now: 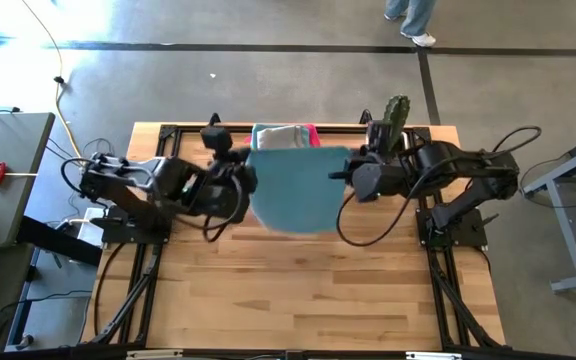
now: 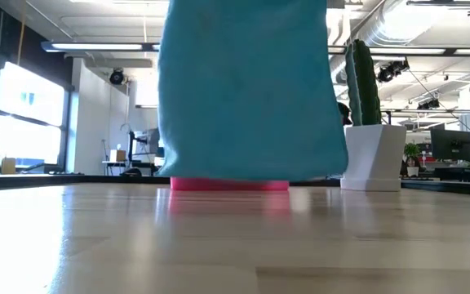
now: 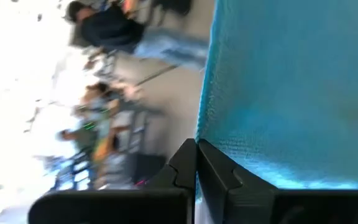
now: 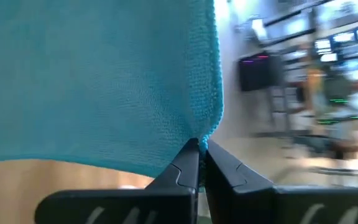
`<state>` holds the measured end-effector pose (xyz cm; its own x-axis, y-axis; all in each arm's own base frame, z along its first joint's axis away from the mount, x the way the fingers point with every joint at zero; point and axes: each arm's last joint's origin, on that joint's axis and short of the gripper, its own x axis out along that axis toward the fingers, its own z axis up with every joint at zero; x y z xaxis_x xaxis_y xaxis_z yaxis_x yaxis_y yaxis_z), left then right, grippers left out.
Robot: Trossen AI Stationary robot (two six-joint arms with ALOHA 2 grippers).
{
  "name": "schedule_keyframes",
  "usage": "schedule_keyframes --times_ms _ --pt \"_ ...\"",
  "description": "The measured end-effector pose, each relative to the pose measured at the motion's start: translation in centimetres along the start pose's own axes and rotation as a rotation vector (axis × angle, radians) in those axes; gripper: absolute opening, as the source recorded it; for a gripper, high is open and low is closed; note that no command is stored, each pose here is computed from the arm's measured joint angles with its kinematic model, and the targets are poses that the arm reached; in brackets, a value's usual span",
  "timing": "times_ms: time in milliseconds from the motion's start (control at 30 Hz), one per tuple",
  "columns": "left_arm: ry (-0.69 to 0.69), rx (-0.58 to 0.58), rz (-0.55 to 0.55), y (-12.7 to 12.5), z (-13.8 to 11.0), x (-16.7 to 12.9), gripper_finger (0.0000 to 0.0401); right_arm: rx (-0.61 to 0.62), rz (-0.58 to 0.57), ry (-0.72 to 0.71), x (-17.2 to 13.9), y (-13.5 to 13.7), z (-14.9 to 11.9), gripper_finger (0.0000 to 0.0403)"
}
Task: Fold microfiber towels
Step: Fold the blue microfiber cloth
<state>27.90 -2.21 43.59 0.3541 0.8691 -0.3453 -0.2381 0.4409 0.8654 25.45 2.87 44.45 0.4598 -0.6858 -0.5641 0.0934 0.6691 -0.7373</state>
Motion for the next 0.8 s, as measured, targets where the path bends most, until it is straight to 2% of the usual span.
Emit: schedule_keyframes --times_ms 133,233,333,433,500,633,800 --pt "0.081 0.044 0.122 0.5 0.0 1.9 0.0 -0.023 -0.144 0.03 0.6 -1.0 0.1 0.0" --pt "0.078 -0.004 0.084 0.3 0.2 2.2 0.0 0.031 -0.107 0.039 0.7 -0.9 -0.2 0.0" --pt "0.02 -0.082 -0.069 -0.6 0.4 1.0 0.0 0.107 0.059 0.069 0.4 0.0 -0.8 0.0" --pt "-0.011 -0.242 -0.313 -2.1 0.7 -0.4 0.0 0.254 0.238 0.09 0.5 1.6 -0.5 0.0" --pt "0.007 -0.317 -0.477 -3.6 0.7 -1.1 0.0 0.258 0.358 0.111 0.5 3.3 -0.3 0.0" --pt "0.054 -0.311 -0.627 -8.4 1.2 -2.2 0.0 0.248 0.538 0.269 1.4 8.3 -0.6 0.0" --pt "0.104 -0.293 -0.801 -14.8 2.0 -3.6 0.0 0.295 0.681 0.403 2.2 14.9 -1.9 0.0"
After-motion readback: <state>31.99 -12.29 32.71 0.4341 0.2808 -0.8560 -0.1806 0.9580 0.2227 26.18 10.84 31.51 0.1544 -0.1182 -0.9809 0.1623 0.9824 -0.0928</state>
